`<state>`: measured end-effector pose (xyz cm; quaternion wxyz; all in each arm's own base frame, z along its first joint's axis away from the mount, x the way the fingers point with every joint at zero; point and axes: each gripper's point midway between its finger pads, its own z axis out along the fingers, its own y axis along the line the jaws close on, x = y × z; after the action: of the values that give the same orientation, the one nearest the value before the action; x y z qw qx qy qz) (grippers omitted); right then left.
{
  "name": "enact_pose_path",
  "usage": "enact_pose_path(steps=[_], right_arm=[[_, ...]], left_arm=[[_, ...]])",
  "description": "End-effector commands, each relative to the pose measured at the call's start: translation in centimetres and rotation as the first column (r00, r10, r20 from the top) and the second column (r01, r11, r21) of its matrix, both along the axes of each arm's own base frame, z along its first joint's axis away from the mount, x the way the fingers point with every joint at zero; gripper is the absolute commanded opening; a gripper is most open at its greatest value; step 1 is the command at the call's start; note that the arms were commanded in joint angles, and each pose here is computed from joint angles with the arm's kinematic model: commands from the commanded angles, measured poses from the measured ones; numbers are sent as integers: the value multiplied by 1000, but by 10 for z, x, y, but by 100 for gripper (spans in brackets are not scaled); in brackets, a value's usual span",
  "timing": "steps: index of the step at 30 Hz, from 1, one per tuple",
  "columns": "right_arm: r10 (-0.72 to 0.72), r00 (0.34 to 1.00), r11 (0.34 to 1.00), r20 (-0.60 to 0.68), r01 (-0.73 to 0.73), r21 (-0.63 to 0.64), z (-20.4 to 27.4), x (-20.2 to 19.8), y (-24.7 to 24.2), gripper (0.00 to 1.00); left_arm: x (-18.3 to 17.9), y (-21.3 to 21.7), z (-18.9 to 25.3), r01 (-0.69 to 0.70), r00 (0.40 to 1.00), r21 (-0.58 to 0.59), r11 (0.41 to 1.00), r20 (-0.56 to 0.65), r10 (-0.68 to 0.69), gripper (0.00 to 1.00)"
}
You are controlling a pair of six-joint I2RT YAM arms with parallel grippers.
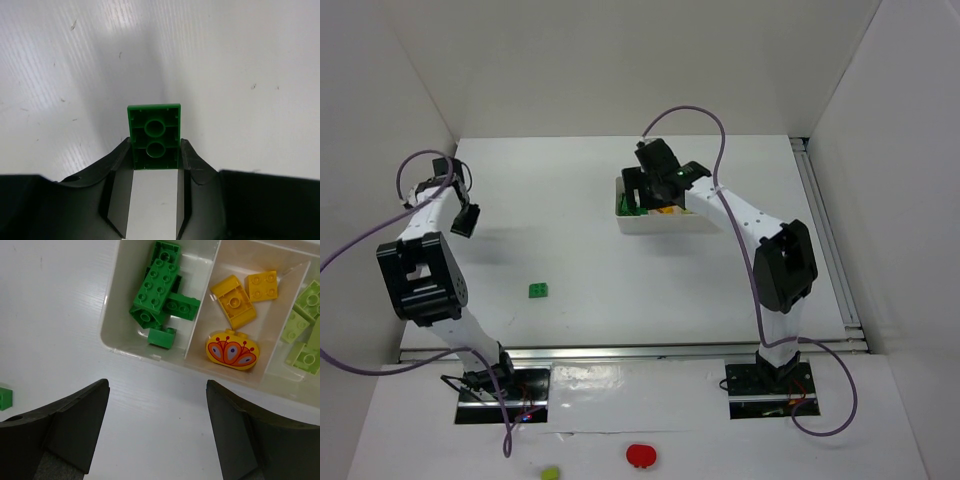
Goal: Sort the legos into containers by color
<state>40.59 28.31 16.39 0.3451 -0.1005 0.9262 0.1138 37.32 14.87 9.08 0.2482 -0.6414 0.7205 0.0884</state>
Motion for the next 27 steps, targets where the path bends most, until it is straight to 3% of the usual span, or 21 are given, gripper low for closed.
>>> enact_pose_path(steps=[1, 9, 13, 16, 19, 21, 27], right_arm=[[-8, 999, 998, 54, 4, 60, 25, -3, 3, 85], [-13, 998, 997, 54, 9, 79, 28, -8, 6, 85], [-57, 995, 997, 82, 52, 63, 34, -5, -3, 85], [-93, 989, 995, 114, 88, 46, 44, -6, -15, 85], [-163, 972, 987, 167, 162, 21, 58, -10, -37, 85], [-250, 941, 968, 229, 246, 47, 84, -14, -61, 87], [-456, 838, 890, 300, 426, 165, 108, -27, -131, 87]], left_arm=[[-7, -14, 9, 60, 998, 1, 998, 23, -61, 0], [-4, -103, -26, 283, 958, -113, 952, -17, -287, 0], [24, -169, -5, 456, 890, -112, 883, 50, -453, 0], [41, -211, 29, 587, 807, -69, 807, 126, -577, 0], [51, -254, 67, 711, 690, -9, 703, 205, -695, 0], [54, -290, 82, 799, 583, 0, 601, 241, -775, 0], [72, -360, 88, 898, 422, -3, 440, 285, -861, 0]])
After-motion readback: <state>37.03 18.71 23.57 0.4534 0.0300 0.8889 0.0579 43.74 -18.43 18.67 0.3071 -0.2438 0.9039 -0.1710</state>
